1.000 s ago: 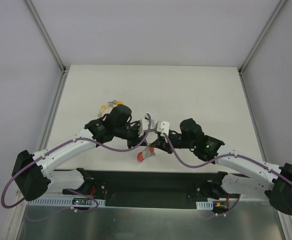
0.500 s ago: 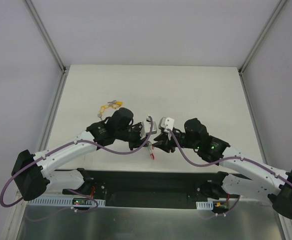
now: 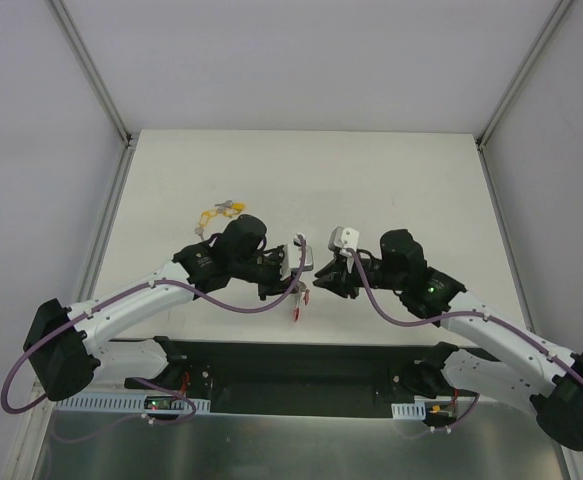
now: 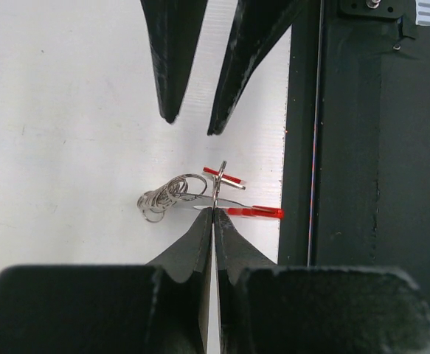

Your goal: Put the keys on the keyring

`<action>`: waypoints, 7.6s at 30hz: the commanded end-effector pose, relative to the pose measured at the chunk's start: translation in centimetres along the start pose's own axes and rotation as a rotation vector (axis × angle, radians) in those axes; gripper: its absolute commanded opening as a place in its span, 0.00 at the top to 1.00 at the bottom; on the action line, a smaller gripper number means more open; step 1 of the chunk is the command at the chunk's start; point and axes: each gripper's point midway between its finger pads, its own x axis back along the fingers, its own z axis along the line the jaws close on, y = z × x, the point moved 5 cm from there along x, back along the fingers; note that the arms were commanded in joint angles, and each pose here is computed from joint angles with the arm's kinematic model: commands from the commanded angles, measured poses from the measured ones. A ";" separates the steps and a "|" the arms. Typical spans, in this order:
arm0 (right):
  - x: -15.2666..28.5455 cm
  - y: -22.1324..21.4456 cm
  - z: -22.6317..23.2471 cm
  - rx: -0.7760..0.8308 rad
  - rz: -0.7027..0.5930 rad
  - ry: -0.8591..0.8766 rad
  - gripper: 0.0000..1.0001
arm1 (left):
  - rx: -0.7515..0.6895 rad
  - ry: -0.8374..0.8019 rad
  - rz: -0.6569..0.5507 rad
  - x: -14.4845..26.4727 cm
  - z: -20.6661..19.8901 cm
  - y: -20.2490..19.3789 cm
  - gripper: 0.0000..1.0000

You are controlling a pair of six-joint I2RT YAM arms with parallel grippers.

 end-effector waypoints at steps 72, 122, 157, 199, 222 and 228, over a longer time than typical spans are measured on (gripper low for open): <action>-2.1 2.2 1.0 0.055 -0.050 0.186 0.99 | 0.008 -0.038 -0.070 -0.8 -0.2 2.3 1.00; 0.0 0.6 0.4 0.042 -0.096 0.134 0.88 | 0.018 -0.037 -0.167 0.0 0.0 3.8 1.00; -1.0 0.7 1.0 0.081 0.003 0.152 0.99 | 0.096 0.000 -0.146 -0.2 0.5 4.5 1.00; 1.3 1.6 0.5 -0.068 -0.118 -0.122 0.59 | 0.201 0.102 -0.245 0.7 1.9 4.2 1.00; -1.3 0.7 -0.7 -0.132 -0.081 -0.150 0.89 | 0.145 0.127 -0.336 1.0 2.2 5.3 1.00; -0.9 1.0 -0.4 -0.089 -0.076 -0.130 0.99 | 0.131 0.135 -0.373 1.0 2.3 5.3 1.00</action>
